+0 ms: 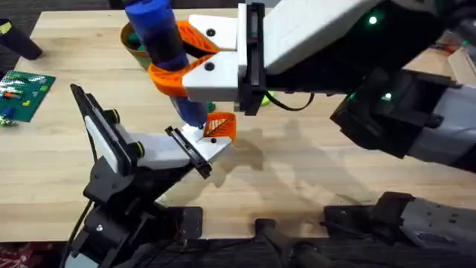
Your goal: Pick up the gripper from the table and insert it into the empty holder that is missing its gripper. Then pick up a screw, insert it into the mounting hole, and use the screwdriver to tighten it. Finally, clean up the table by picking up the vegetable and placing it into the bucket.
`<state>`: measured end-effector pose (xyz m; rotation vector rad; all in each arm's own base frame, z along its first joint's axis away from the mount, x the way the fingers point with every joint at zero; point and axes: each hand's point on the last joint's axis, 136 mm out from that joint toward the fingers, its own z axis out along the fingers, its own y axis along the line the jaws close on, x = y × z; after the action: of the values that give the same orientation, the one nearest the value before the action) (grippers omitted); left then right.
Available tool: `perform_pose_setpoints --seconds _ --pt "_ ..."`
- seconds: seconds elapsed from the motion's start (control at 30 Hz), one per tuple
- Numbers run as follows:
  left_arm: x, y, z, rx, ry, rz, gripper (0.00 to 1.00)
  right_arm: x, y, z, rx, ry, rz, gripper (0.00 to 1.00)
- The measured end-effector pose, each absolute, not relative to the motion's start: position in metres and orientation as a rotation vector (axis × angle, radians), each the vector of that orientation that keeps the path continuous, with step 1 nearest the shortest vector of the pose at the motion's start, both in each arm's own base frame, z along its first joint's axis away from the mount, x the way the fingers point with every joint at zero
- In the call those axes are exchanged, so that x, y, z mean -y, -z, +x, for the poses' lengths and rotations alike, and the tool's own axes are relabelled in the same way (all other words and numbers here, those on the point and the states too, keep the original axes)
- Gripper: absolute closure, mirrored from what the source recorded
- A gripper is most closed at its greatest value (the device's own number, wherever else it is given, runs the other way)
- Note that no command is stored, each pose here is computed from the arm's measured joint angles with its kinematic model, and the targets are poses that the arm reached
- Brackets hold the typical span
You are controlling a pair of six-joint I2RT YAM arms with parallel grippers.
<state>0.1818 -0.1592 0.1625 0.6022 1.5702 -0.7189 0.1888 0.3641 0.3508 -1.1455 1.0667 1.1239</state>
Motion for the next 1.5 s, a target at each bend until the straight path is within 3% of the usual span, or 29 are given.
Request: perform_pose_setpoints --seconds 0.87,1.5 --pt "0.159 -0.163 0.182 -1.569 0.719 0.602 0.990 -0.364 -0.350 0.190 -1.073 -1.121 -1.145 0.955" --pt "0.159 -0.163 0.182 -1.570 0.719 0.602 0.990 -0.357 -0.390 0.206 -1.005 -0.996 -1.199 0.955"
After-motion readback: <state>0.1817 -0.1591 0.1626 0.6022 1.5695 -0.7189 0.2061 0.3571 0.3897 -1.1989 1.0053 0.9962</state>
